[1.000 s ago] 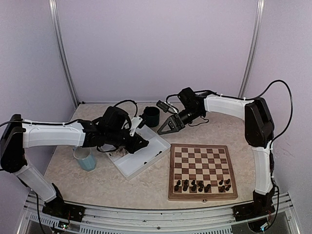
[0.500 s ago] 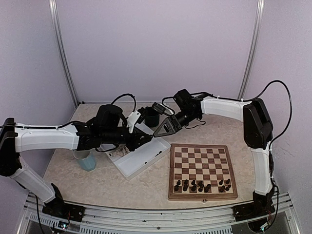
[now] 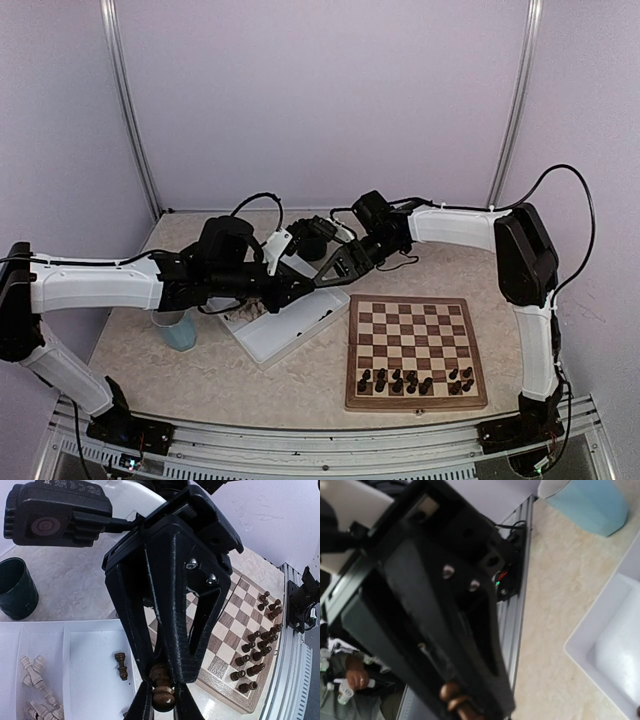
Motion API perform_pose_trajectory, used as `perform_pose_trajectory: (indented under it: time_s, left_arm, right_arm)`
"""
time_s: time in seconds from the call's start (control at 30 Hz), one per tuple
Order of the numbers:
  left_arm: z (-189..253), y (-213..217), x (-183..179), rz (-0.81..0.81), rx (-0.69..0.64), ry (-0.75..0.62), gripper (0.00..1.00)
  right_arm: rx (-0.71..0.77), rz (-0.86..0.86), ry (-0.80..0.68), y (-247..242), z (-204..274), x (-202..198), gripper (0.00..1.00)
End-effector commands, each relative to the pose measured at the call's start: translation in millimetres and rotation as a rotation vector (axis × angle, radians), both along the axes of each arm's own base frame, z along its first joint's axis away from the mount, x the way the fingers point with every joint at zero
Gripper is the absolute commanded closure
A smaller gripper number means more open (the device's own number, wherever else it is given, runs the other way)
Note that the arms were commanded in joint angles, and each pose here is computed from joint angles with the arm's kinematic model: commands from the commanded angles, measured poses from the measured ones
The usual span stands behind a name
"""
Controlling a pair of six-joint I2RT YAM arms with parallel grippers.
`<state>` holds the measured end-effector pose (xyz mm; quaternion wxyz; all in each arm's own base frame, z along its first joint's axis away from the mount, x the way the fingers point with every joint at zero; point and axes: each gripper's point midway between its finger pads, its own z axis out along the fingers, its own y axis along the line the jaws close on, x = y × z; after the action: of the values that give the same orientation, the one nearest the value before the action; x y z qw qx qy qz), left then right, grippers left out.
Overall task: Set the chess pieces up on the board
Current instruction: Pass from the left arm to the right, then pass from the right arm to the left
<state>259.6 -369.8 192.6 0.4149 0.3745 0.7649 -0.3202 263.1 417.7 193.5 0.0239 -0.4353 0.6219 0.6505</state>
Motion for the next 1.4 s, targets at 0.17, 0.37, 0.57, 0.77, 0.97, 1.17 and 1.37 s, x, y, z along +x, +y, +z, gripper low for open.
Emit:
perform_pose_trajectory:
  time_s: [0.17, 0.37, 0.57, 0.77, 0.97, 1.17, 1.37]
  left_arm:
    - [14.2, -9.2, -2.7, -0.019, -0.028, -0.054, 0.8]
    - [19.0, -12.2, -2.7, -0.017, -0.036, -0.058, 0.75]
    - [28.9, -10.8, -4.8, -0.019, -0.057, -0.065, 0.78]
    - [30.9, -12.2, -5.2, -0.024, -0.062, -0.063, 0.82]
    - [28.4, -16.4, -4.6, -0.039, -0.058, -0.061, 0.85]
    - [21.5, -32.7, -5.2, -0.089, -0.055, -0.048, 0.86]
    - [4.5, -64.9, -13.3, -0.192, -0.026, -0.035, 0.85]
  right_arm:
    - [0.061, 0.042, 0.036, -1.9, 9.6, -10.7, 0.91]
    - [0.057, 0.037, 0.033, -2.5, 7.1, -10.1, 0.94]
    - [0.051, 0.032, 0.03, -2.7, 3.7, -9.0, 0.94]
    - [0.045, 0.028, 0.02, -2.7, 2.6, -8.5, 0.94]
    - [0.022, -0.005, -0.023, -8.3, 3.8, -1.9, 0.79]
    - [-0.05, -0.159, -0.173, -54.2, 9.3, 37.9, 0.67]
    - [-0.127, -0.327, -0.331, -116.0, 16.6, 71.7, 0.66]
